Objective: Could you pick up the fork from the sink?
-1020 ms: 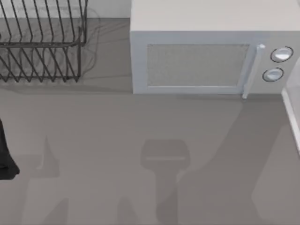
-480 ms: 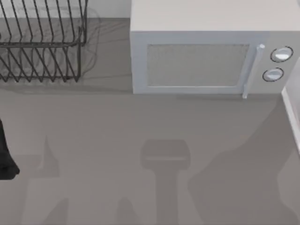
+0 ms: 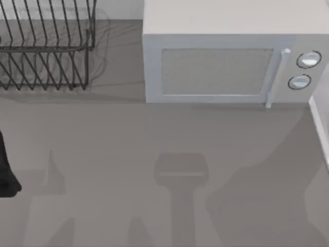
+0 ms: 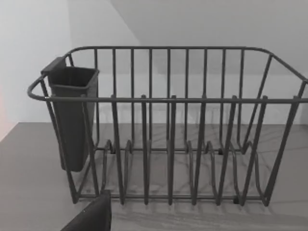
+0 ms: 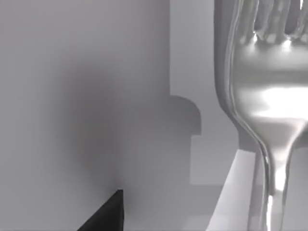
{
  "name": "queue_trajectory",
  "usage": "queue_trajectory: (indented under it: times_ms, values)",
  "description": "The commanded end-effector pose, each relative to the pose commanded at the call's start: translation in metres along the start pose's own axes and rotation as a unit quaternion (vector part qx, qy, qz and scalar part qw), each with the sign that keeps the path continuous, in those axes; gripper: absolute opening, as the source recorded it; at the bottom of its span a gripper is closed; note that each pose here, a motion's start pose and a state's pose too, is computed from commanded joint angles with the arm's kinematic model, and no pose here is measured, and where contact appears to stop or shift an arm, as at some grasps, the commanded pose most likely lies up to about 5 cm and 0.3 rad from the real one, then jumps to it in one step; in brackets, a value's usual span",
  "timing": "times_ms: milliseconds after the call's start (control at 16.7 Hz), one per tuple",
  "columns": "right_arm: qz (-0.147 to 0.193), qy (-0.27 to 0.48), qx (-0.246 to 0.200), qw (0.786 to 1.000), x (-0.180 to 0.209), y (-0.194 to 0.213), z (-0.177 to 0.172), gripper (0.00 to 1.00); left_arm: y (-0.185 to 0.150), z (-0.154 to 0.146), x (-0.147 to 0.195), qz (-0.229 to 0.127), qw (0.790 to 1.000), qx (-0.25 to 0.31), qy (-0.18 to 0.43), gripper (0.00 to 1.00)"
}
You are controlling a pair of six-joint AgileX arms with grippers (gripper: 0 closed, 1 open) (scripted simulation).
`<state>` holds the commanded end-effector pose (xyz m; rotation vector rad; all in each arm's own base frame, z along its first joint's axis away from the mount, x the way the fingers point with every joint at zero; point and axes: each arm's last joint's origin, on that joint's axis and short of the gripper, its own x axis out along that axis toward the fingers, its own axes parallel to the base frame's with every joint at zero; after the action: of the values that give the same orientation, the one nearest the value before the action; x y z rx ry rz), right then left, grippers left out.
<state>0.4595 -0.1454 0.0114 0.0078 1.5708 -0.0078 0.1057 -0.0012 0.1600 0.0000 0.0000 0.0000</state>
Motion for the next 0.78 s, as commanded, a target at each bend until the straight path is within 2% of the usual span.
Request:
queue_trajectory:
  times_ms: [420, 780]
  values:
    - [0.000, 0.000, 0.000, 1.000, 0.0000, 0.0000, 0.0000, 0.02, 0.0000, 0.0000, 0.0000, 0.000, 1.000, 0.000, 0.000, 1.00]
    - [0.000, 0.000, 0.000, 1.000, 0.0000, 0.0000, 0.0000, 0.00, 0.0000, 0.0000, 0.0000, 0.000, 1.000, 0.000, 0.000, 1.00]
